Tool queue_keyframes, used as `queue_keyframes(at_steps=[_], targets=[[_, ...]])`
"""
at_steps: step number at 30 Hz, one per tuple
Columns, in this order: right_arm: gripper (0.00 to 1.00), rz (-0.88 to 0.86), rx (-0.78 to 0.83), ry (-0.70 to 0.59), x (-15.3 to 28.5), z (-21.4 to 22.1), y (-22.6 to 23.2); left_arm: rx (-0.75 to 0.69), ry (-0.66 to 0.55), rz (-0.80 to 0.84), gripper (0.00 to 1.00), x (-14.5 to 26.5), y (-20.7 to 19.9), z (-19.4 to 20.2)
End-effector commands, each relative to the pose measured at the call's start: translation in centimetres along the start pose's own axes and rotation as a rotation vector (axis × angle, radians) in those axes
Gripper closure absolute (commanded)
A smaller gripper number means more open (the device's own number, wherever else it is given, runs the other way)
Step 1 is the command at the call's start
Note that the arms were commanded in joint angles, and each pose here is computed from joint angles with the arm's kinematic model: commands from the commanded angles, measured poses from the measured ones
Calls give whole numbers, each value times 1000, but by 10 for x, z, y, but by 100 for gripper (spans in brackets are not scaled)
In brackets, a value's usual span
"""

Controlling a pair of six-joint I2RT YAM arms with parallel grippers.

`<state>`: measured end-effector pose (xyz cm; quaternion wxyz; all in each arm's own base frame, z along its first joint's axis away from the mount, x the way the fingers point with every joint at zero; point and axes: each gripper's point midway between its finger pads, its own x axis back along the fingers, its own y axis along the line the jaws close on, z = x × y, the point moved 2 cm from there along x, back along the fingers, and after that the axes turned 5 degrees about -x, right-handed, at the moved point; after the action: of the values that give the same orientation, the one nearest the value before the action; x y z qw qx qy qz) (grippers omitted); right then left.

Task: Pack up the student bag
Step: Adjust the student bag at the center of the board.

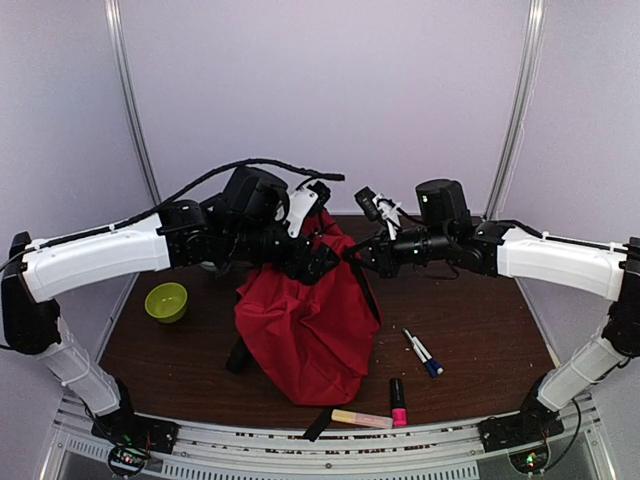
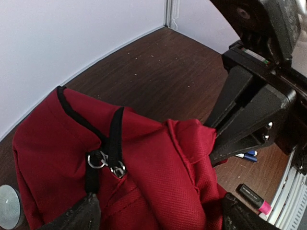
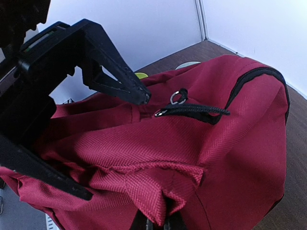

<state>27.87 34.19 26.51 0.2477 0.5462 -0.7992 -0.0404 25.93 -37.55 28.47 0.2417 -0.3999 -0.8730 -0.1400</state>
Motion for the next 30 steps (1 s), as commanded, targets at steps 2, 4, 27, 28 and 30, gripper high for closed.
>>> queue_keyframes(at_steps=[2,4,27,28,30], targets=[[96,1,6,-37,11,-9,7,-12,-73,131,42,-11,-14,-11],[71,34,-13,-45,14,-11,2,-37,-96,187,92,-10,-22,-17],[69,-22,-430,-295,41,6,33,15,-207,142,100,15,-18,-24],[68,-44,-441,-293,36,5,34,18,-211,139,100,16,-17,-22],[67,-85,-456,-290,26,2,36,24,-228,133,100,18,-16,-20]])
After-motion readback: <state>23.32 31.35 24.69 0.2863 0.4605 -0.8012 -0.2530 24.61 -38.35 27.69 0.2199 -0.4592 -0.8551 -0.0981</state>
